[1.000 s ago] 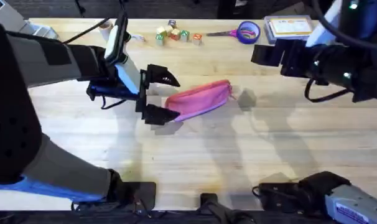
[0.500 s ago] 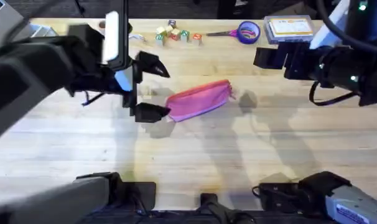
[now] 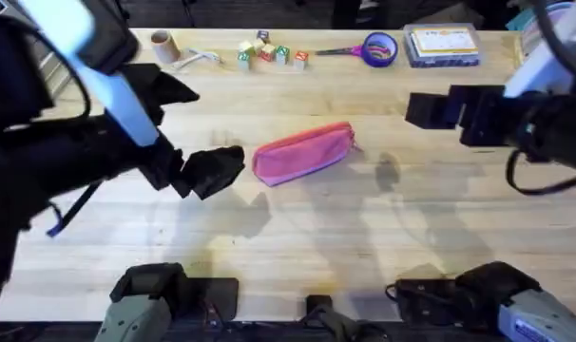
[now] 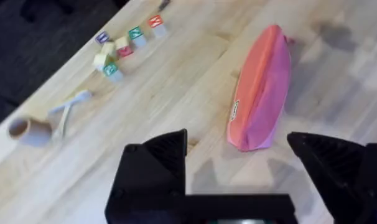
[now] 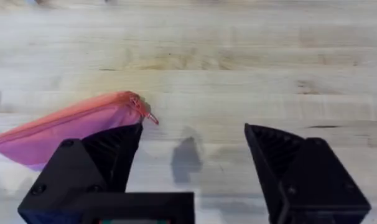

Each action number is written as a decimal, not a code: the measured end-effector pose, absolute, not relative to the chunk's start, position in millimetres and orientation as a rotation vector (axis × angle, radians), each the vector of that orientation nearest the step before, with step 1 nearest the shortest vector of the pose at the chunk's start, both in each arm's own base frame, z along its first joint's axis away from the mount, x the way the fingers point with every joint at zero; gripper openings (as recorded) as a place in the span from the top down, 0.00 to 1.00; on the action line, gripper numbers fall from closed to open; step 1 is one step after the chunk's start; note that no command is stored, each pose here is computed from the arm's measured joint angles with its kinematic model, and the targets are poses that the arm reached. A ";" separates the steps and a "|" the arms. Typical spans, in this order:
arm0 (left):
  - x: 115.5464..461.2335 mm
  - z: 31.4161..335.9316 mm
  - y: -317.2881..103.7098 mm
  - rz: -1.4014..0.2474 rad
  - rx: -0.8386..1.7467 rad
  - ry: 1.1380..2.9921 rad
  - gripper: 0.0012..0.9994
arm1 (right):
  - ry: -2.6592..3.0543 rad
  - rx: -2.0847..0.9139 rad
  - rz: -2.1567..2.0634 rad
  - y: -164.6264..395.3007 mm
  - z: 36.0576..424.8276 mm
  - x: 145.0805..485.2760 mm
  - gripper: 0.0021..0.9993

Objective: Unzip the bag, pick up the pens from the table one at a time and place them inside, then zip the bag closed.

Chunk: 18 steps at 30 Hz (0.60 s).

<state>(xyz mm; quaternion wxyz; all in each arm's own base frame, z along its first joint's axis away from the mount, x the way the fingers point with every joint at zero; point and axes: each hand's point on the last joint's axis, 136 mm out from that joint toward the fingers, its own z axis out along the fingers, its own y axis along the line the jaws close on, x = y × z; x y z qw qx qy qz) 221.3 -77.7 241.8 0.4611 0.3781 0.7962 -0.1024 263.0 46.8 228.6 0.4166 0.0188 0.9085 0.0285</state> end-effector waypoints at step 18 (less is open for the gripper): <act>194.7 247.3 -76.5 -0.403 0.584 2.095 0.01 | 2.210 0.055 0.096 30.9 249.4 211.1 0.00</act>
